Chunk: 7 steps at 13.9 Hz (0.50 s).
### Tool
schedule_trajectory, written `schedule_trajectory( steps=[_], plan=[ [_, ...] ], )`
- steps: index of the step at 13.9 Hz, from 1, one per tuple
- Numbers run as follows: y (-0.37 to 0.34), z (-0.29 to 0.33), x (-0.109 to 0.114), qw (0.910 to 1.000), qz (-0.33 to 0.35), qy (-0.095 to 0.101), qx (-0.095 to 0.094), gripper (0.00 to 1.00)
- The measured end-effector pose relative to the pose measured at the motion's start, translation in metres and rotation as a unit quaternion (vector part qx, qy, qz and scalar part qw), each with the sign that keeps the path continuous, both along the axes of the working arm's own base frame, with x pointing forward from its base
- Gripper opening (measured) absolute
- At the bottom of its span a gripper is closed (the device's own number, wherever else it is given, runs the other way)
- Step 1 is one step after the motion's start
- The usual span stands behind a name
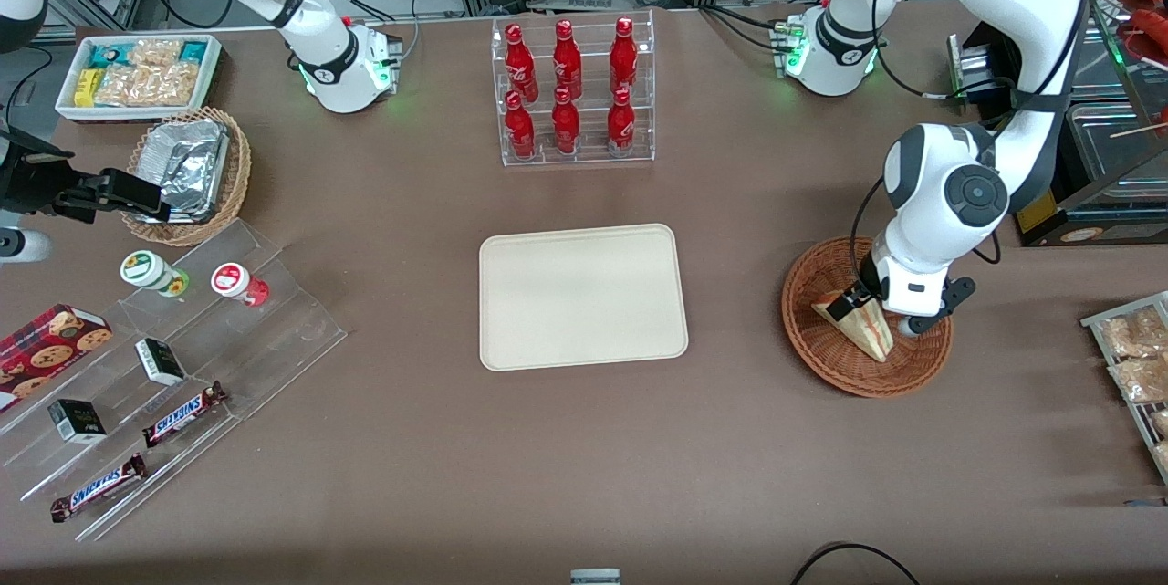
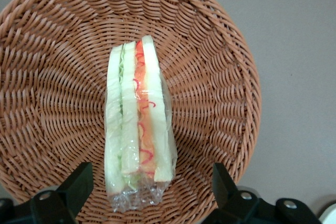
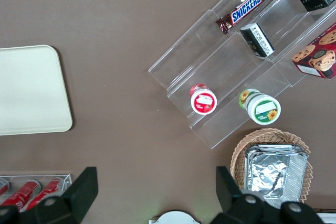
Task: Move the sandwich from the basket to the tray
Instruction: 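Lower the left gripper and close it on the wrapped sandwich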
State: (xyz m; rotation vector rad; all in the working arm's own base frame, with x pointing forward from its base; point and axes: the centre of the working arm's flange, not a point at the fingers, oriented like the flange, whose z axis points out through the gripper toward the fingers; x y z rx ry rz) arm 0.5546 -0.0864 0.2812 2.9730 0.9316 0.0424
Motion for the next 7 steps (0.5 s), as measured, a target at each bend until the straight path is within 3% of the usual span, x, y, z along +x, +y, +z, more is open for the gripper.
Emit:
schedule_trajectory(
  steps=[3, 6, 7],
  plan=[
    [0.003, -0.008, 0.000, 0.9998, -0.010, 0.005, 0.014, 0.99],
    [0.007, -0.020, 0.001, 0.9998, -0.008, 0.007, 0.016, 0.96],
    [0.007, -0.023, 0.001, 0.9999, -0.003, 0.007, 0.016, 0.89]
  ],
)
